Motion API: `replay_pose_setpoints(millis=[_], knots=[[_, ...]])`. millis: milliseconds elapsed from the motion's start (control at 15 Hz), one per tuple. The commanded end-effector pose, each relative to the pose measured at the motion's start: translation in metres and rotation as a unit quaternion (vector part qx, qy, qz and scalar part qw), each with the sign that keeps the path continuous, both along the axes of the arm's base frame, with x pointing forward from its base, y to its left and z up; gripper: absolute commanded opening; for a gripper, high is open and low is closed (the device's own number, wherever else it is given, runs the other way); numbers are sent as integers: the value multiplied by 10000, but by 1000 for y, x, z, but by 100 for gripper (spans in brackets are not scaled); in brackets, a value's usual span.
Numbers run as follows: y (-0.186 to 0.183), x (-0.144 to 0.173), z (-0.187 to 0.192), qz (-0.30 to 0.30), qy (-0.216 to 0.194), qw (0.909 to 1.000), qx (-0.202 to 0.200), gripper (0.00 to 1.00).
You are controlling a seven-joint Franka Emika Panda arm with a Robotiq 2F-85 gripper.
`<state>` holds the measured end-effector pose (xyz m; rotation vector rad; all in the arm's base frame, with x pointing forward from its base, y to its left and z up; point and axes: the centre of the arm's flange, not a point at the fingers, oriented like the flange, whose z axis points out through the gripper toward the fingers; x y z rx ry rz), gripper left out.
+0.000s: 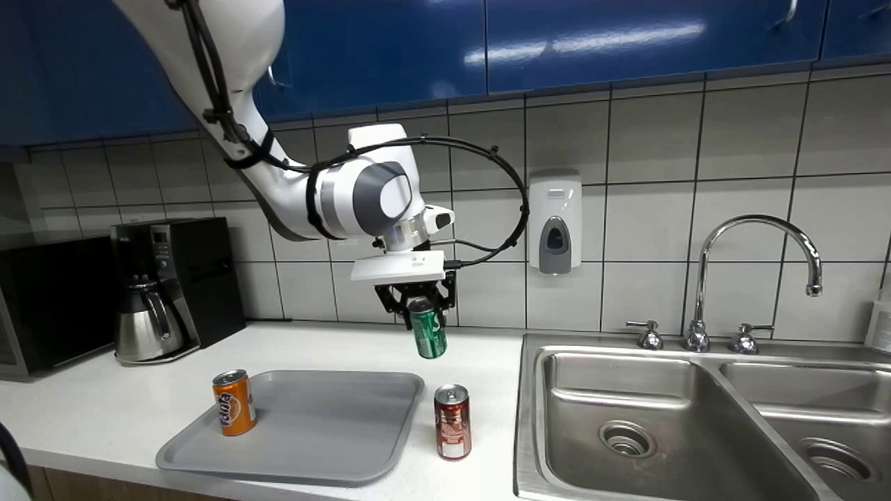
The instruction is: Remove the cans from the grey tray.
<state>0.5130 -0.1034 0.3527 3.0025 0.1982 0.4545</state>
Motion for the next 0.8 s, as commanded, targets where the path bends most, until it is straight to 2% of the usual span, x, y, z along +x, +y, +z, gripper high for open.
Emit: replay_pose_setpoints(millis=[0,733], knots=[[-21,27,0,165,120,9998,-68,38],[-50,60,-43,77,482,9988,-98,38]])
